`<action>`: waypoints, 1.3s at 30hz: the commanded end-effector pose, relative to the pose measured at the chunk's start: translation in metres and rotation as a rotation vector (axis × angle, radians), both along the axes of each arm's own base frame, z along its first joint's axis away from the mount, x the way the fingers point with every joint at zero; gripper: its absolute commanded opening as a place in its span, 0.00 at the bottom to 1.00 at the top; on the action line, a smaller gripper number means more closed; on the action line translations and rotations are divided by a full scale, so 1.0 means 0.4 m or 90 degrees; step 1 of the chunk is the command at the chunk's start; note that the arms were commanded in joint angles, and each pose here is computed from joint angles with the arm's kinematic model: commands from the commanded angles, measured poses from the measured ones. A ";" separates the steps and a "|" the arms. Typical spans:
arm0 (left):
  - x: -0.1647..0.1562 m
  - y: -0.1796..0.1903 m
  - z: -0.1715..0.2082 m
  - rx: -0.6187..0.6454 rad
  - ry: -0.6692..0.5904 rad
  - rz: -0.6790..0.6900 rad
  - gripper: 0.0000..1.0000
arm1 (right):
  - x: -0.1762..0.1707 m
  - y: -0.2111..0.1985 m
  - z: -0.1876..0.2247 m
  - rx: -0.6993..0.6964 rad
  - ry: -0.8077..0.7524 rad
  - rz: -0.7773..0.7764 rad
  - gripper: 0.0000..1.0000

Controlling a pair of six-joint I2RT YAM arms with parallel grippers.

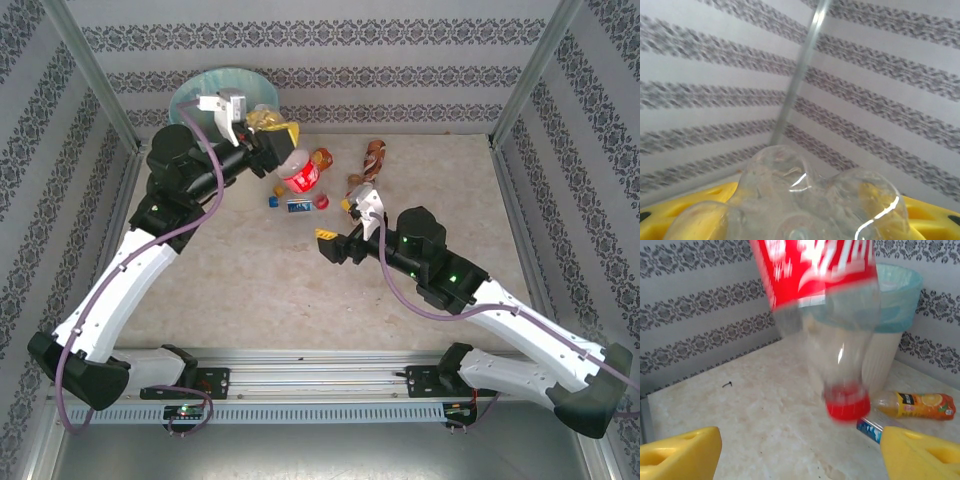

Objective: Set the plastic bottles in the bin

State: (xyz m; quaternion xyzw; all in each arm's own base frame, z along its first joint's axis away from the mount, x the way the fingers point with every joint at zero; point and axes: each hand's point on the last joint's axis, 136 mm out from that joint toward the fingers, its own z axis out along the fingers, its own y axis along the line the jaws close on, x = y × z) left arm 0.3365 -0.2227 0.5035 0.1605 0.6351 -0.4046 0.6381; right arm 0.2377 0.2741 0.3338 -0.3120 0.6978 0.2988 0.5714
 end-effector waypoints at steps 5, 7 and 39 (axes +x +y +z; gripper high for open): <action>0.075 0.145 0.078 0.047 -0.059 0.227 0.38 | -0.015 -0.024 0.009 -0.008 -0.038 -0.011 0.83; 0.097 0.174 0.095 0.045 -0.062 0.261 0.37 | -0.018 -0.023 0.006 -0.011 -0.040 -0.006 0.83; 0.610 0.522 -0.069 0.132 -0.003 0.466 0.36 | 0.191 0.262 0.151 0.089 0.061 0.021 0.82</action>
